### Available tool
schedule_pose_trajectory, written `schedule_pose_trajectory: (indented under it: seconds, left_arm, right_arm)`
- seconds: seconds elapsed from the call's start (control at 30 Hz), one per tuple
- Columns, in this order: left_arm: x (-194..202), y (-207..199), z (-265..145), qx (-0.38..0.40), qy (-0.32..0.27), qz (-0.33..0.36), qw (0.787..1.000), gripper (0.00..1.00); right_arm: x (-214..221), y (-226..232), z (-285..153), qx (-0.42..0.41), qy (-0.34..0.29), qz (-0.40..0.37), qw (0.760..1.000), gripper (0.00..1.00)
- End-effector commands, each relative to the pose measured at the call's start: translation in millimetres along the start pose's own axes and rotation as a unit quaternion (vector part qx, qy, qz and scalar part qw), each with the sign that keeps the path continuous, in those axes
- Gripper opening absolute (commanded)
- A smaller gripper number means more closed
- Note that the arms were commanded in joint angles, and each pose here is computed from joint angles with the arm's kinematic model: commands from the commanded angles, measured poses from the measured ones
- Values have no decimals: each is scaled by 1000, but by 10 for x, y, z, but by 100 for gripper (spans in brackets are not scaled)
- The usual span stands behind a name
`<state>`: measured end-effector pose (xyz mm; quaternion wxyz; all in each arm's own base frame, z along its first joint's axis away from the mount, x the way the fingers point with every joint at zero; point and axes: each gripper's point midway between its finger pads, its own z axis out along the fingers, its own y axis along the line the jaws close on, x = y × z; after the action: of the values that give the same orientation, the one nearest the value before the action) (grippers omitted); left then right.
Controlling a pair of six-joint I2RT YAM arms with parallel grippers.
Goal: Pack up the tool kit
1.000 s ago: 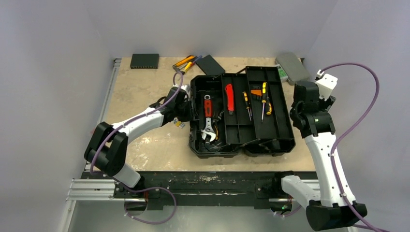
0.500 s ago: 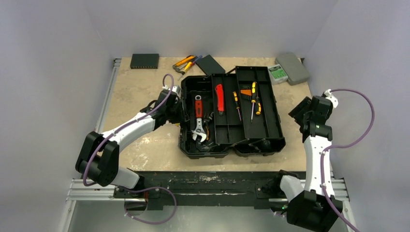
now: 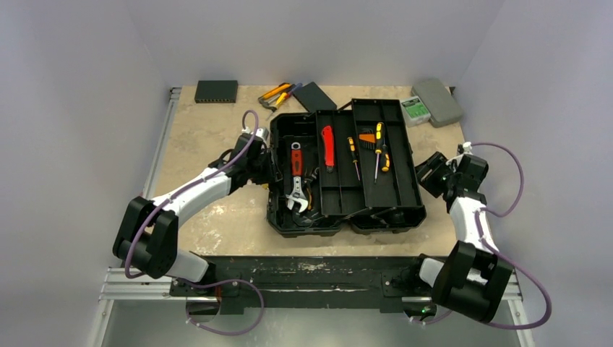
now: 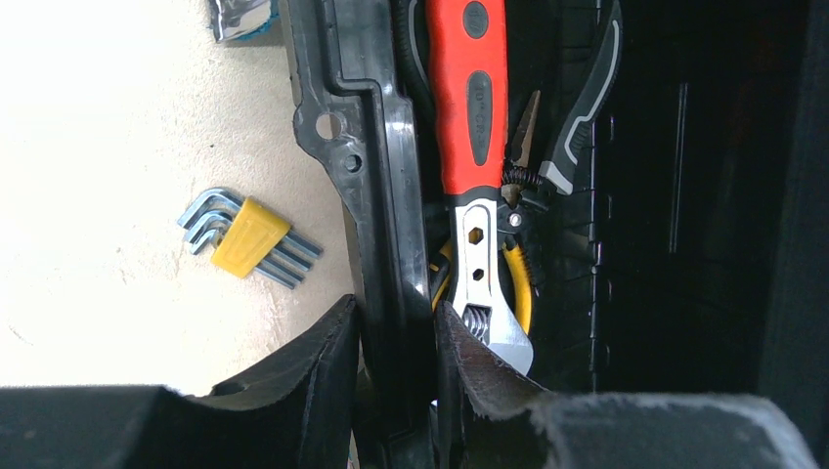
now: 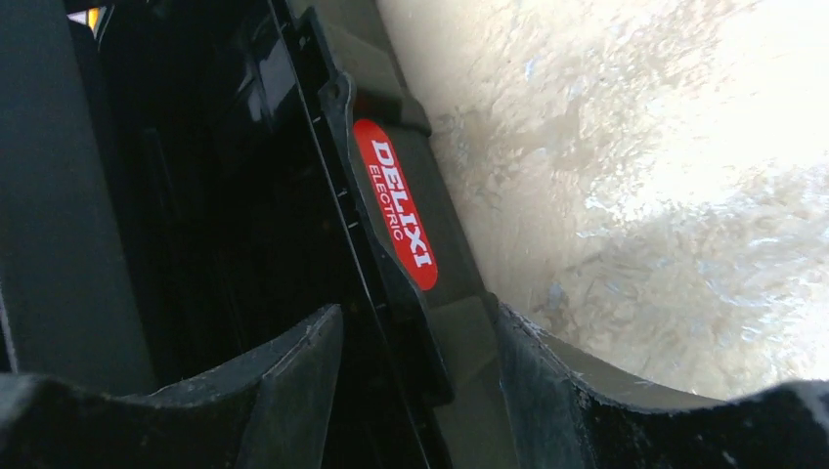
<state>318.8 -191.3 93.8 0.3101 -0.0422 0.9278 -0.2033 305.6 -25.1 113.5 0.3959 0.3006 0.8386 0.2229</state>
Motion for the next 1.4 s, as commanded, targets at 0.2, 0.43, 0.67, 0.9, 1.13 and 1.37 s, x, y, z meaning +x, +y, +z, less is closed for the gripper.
schedule_pose_trajectory:
  seconds: [0.2, 0.43, 0.67, 0.9, 1.13, 1.37]
  left_arm:
    - [-202, 319, -12, -53, -36, -7, 998, 0]
    - [-165, 149, 41, -6, -19, 3, 1000, 0]
    - [-166, 95, 29, 7, -22, 9, 1000, 0]
    - [-171, 0, 10, 28, -25, 20, 999, 0]
    - [-164, -40, 2, 34, -25, 25, 999, 0]
    - [-135, -80, 13, 42, -21, 28, 998, 0]
  right_arm:
    - [14, 85, 173, -56, 20, -37, 998, 49]
    - [129, 65, 259, -61, 42, -30, 997, 39]
    - [134, 291, 202, -42, 38, -80, 995, 7]
    - [-113, 587, -121, -5, -26, -138, 990, 0]
    - [-301, 870, -476, 6, -59, -188, 980, 0]
    - [-353, 1160, -700, 36, -68, -230, 970, 0]
